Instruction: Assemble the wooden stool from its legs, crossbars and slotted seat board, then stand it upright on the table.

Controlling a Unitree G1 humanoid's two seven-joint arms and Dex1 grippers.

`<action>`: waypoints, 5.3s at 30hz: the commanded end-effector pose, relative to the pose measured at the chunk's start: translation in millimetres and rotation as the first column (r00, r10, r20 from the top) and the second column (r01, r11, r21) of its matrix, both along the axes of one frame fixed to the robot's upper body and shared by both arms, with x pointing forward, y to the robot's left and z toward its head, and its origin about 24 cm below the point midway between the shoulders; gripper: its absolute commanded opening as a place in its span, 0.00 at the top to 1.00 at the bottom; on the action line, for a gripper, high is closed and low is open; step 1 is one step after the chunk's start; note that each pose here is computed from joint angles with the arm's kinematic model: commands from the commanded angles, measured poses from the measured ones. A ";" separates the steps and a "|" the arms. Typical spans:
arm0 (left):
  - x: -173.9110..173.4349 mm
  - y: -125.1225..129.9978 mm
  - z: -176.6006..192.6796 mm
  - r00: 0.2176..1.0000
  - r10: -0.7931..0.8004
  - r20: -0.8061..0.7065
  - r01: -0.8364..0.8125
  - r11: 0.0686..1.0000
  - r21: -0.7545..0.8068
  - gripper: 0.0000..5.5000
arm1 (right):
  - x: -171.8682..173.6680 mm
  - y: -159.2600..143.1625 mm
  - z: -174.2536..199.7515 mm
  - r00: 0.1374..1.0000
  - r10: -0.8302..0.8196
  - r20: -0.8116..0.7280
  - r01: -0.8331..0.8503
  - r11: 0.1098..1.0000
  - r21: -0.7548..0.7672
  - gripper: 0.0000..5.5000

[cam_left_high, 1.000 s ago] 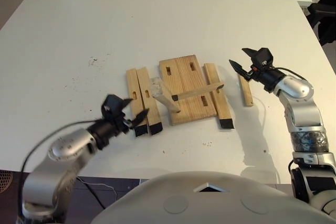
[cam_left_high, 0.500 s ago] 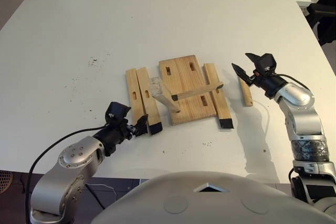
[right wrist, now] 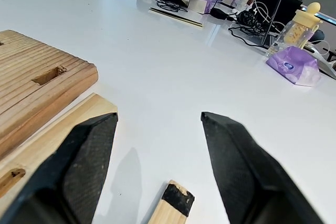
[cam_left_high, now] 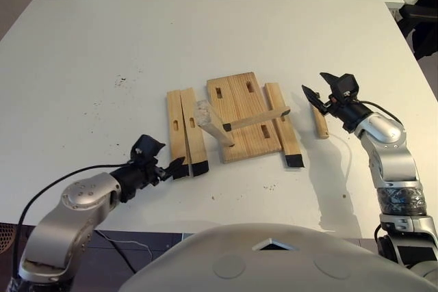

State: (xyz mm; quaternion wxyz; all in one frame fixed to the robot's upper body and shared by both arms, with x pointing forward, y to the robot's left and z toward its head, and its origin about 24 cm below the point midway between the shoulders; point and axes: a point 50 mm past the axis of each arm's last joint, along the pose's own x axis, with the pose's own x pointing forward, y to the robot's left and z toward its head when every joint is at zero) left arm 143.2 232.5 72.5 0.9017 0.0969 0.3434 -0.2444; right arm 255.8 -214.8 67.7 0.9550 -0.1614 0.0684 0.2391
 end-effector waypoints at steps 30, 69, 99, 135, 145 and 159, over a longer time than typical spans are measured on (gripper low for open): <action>26.1 24.7 -41.8 0.960 0.243 -0.136 -0.254 0.965 -0.071 0.51 | 14.1 8.1 9.4 0.996 0.091 0.007 -0.091 0.994 -0.066 0.47; 46.2 -82.2 157.4 0.660 -0.464 0.591 0.750 0.464 -0.472 0.64 | -6.9 75.4 217.6 0.309 0.880 0.360 -0.858 0.095 0.504 0.34; 84.3 -53.9 168.4 0.770 -0.175 0.613 0.612 0.473 -0.634 0.47 | 16.5 76.8 177.6 0.446 0.880 0.167 -0.879 0.394 0.269 0.63; 100.1 -45.2 48.6 0.804 -0.304 0.510 0.432 0.890 -0.150 0.47 | 107.9 96.7 71.9 0.833 0.546 0.088 -0.551 0.810 0.200 0.64; 85.3 -62.3 54.2 0.764 -0.358 0.537 0.491 0.862 -0.125 0.47 | 100.0 86.9 74.5 0.811 0.585 0.031 -0.579 0.793 0.190 0.64; 85.1 -65.6 57.6 0.754 -0.362 0.549 0.494 0.863 -0.109 0.47 | 67.0 106.1 107.4 0.716 0.698 -0.010 -0.667 0.689 0.283 0.64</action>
